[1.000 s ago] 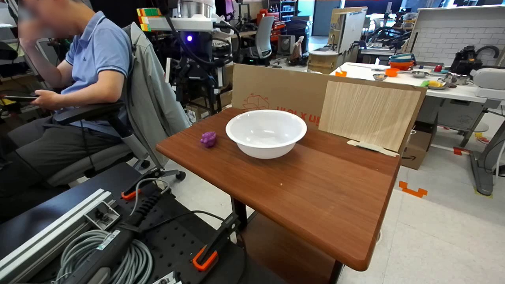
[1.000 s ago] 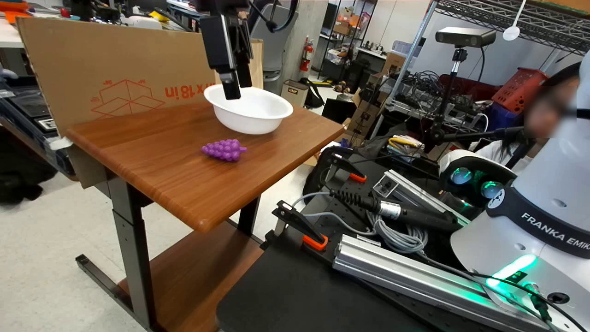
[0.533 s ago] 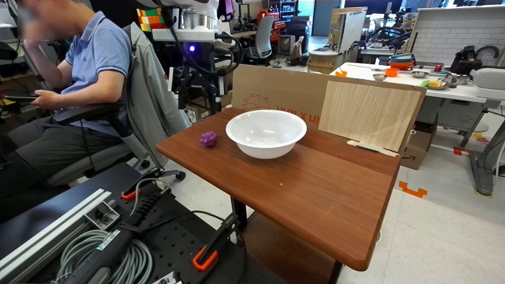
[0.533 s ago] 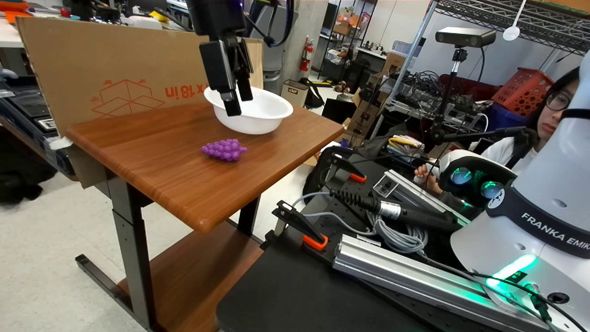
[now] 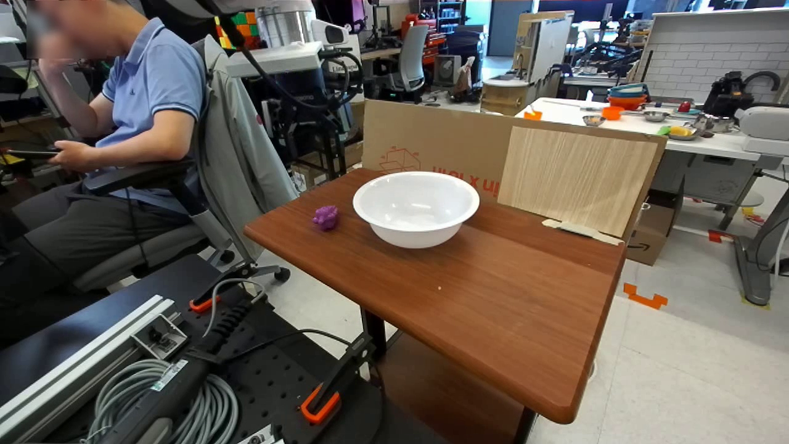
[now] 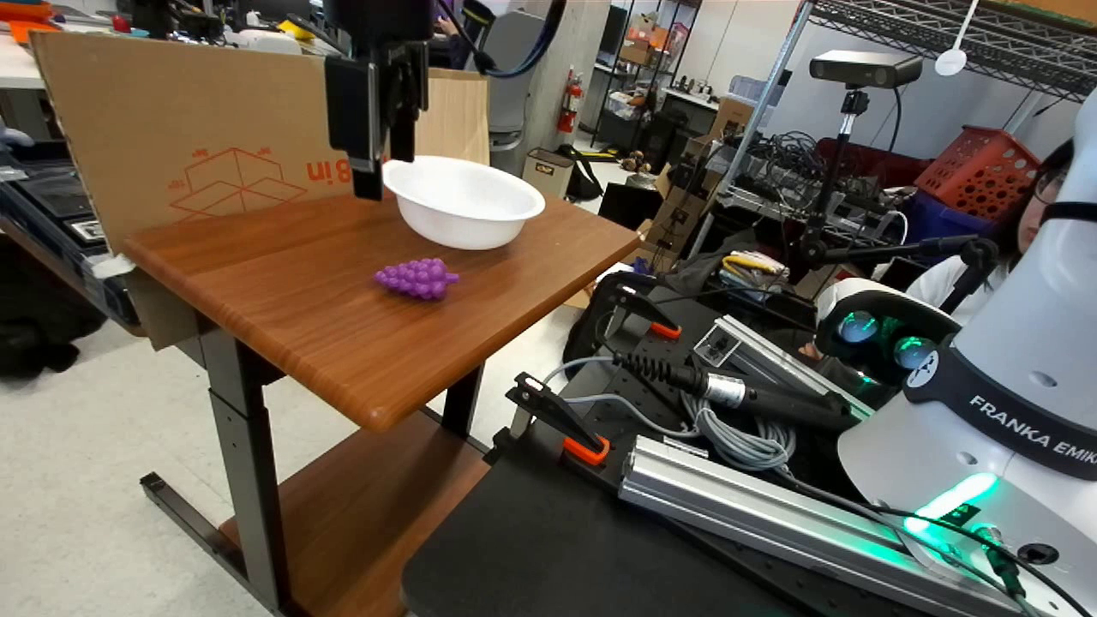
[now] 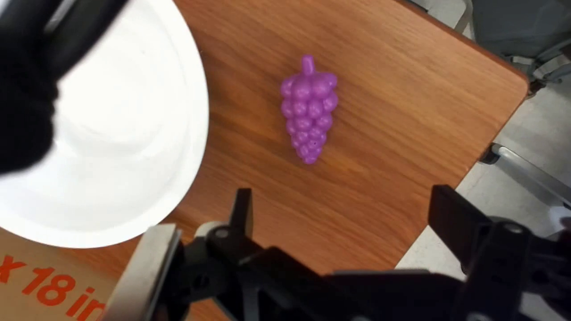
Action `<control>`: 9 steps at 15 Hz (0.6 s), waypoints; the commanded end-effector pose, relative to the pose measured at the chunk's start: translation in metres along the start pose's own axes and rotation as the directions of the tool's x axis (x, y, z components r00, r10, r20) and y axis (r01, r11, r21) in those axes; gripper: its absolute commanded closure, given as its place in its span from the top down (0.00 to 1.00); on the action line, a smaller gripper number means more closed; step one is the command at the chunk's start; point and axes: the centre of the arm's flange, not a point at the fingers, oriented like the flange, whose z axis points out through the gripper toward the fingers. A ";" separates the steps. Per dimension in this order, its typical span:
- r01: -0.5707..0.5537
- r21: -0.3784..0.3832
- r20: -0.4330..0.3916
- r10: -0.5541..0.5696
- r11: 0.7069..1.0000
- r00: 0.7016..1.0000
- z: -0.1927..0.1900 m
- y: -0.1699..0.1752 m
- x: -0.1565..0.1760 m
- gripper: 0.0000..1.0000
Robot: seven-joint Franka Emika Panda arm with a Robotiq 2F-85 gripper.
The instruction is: Put the grape in the dish
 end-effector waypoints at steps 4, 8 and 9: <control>0.006 -0.101 0.023 -0.004 0.995 1.000 0.046 -0.019 -0.017 1.00; 0.008 -0.130 0.098 0.005 0.992 0.995 0.080 -0.013 -0.015 1.00; 0.016 -0.139 0.115 0.000 0.990 0.993 0.089 -0.014 -0.014 1.00</control>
